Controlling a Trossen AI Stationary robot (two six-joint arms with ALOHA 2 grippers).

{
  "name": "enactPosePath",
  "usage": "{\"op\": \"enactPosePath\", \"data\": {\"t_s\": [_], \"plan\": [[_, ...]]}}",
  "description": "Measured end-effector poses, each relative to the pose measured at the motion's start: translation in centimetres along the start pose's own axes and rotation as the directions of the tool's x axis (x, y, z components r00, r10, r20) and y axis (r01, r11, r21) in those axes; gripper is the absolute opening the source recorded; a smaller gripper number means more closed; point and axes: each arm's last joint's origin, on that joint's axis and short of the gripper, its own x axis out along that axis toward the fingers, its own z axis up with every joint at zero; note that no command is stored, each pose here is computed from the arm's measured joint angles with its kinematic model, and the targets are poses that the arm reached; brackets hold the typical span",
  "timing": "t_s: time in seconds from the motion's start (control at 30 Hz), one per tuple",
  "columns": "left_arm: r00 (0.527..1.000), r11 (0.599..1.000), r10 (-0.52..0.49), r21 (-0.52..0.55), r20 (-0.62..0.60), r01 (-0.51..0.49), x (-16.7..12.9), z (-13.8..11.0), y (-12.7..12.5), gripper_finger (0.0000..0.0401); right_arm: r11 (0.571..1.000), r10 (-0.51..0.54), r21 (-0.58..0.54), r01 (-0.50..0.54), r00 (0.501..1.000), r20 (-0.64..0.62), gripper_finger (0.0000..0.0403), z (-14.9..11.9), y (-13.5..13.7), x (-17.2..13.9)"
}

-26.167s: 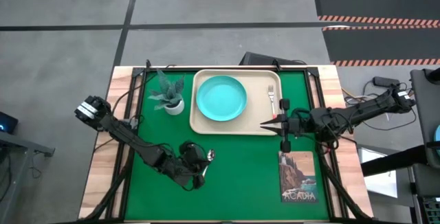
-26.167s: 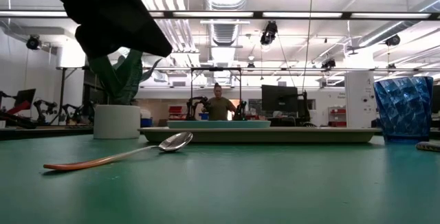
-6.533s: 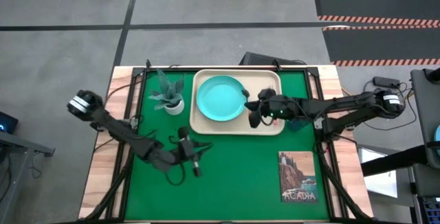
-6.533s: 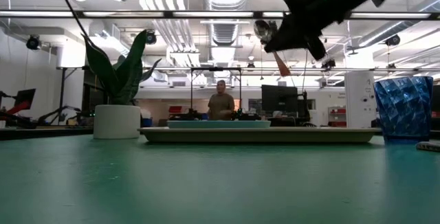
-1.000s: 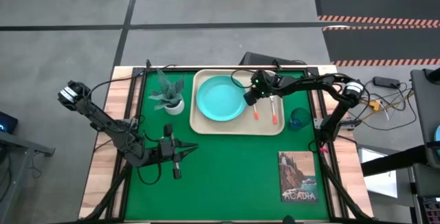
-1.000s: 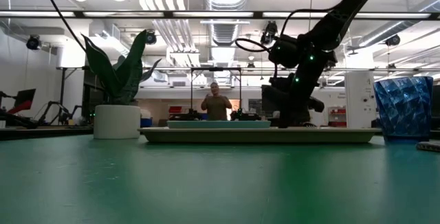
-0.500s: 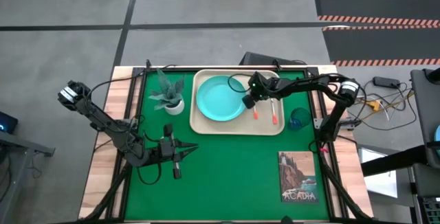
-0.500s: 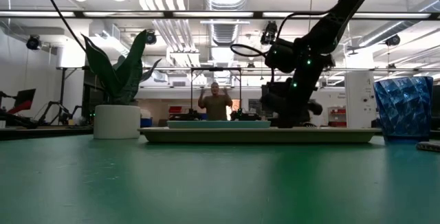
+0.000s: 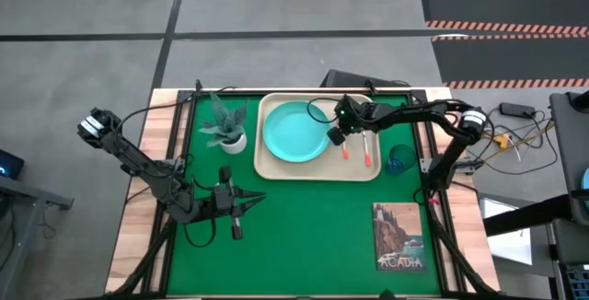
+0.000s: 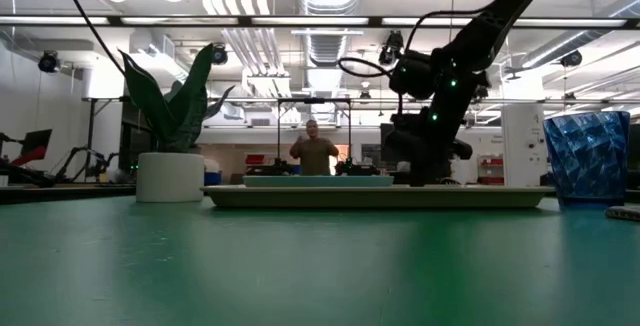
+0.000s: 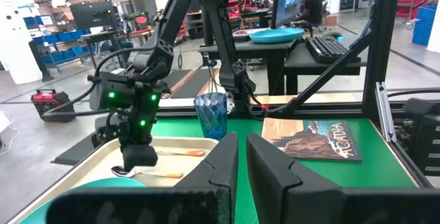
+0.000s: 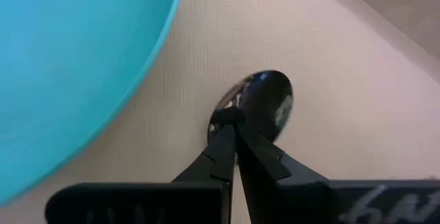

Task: Pick and place plate/cup/fork/spoon on tray
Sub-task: Put the orange spoon on the light white tray to the left of the orange fork, then adjust the orange fork on the light white tray

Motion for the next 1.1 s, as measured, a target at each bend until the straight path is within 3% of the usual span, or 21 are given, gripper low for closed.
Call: {"op": "enactPosePath", "data": {"t_s": [0.43, 0.7, 1.1], "plan": [[1.0, 1.0, 0.0, 0.001, 0.0, 0.0, 0.0, 0.0, 0.0, 0.0016, 0.999, 0.039, 0.0, -0.039, 0.989, 0.143, 0.0011, 0.6, 0.3, -6.2], [1.0, 1.0, 0.0, 0.001, 0.0, 0.0, 0.0, 0.0, 0.0, 0.0016, 0.996, -0.079, 0.028, 0.08, 0.997, -0.019, 0.0011, -1.2, -0.6, -6.4], [1.0, 1.0, 0.007, 0.01, -0.001, -0.007, 0.1, 0.0, 0.1, 0.0016, 0.979, -0.18, 0.054, 0.194, 0.964, -0.196, 0.0011, -1.4, -2.6, -2.8]]}}
